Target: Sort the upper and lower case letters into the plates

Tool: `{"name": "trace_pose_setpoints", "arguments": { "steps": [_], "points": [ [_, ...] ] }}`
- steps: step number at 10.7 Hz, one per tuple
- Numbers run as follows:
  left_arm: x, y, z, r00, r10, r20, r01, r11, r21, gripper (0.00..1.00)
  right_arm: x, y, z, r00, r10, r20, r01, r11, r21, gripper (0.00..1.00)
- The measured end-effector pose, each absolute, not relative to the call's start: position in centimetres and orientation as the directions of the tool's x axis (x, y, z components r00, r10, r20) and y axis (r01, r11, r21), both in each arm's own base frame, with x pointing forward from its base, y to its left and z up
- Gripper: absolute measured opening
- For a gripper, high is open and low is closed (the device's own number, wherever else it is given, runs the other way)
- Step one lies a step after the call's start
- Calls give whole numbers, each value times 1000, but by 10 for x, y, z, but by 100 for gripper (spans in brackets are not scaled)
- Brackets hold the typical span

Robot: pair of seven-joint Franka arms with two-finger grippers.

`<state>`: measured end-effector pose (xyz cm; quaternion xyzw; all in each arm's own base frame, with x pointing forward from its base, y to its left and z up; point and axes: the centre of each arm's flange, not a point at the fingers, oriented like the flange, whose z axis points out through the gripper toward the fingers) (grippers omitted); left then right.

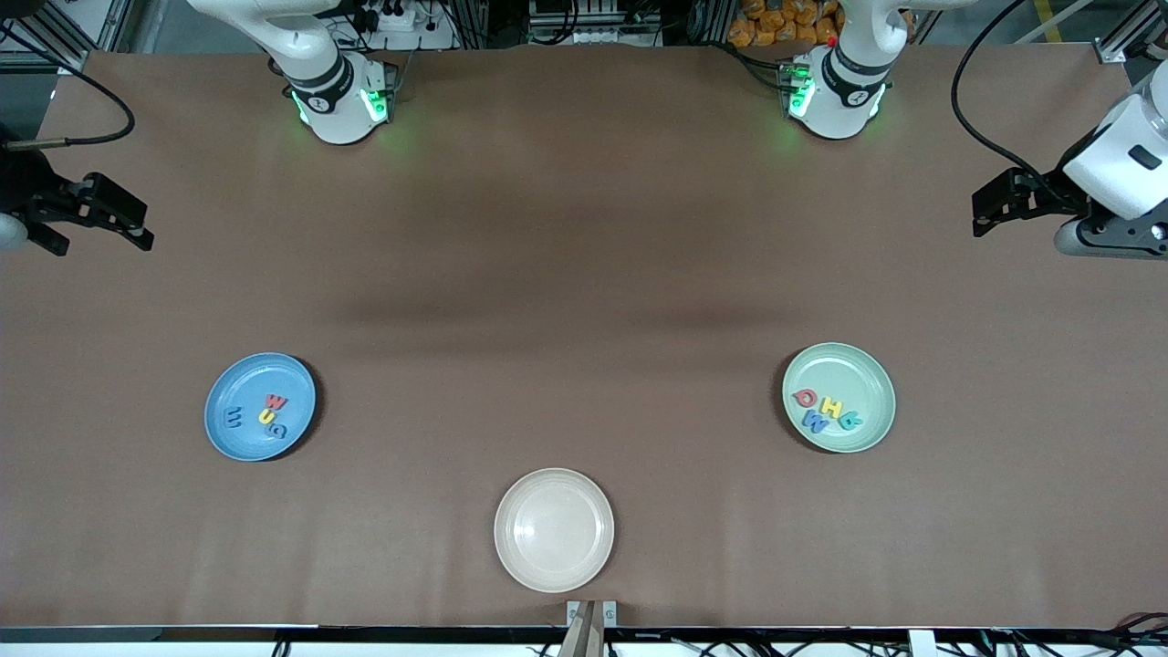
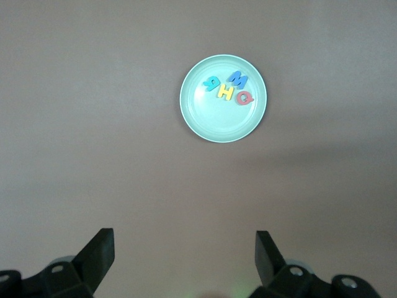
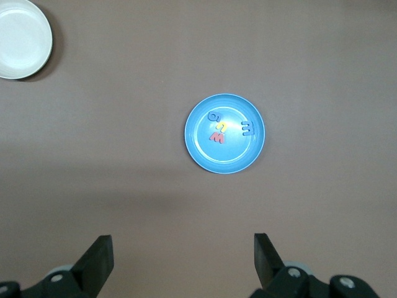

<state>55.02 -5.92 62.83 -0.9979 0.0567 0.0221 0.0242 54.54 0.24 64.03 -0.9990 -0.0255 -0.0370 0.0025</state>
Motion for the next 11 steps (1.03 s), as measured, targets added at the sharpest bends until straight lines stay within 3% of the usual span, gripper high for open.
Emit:
{"name": "trace_pose_setpoints", "arguments": {
  "steps": [11],
  "points": [
    [550, -63, 627, 992, -114, -54, -115, -993, -8, 100, 547, 3, 638, 996, 50, 72, 51, -999, -4, 100]
  ]
}}
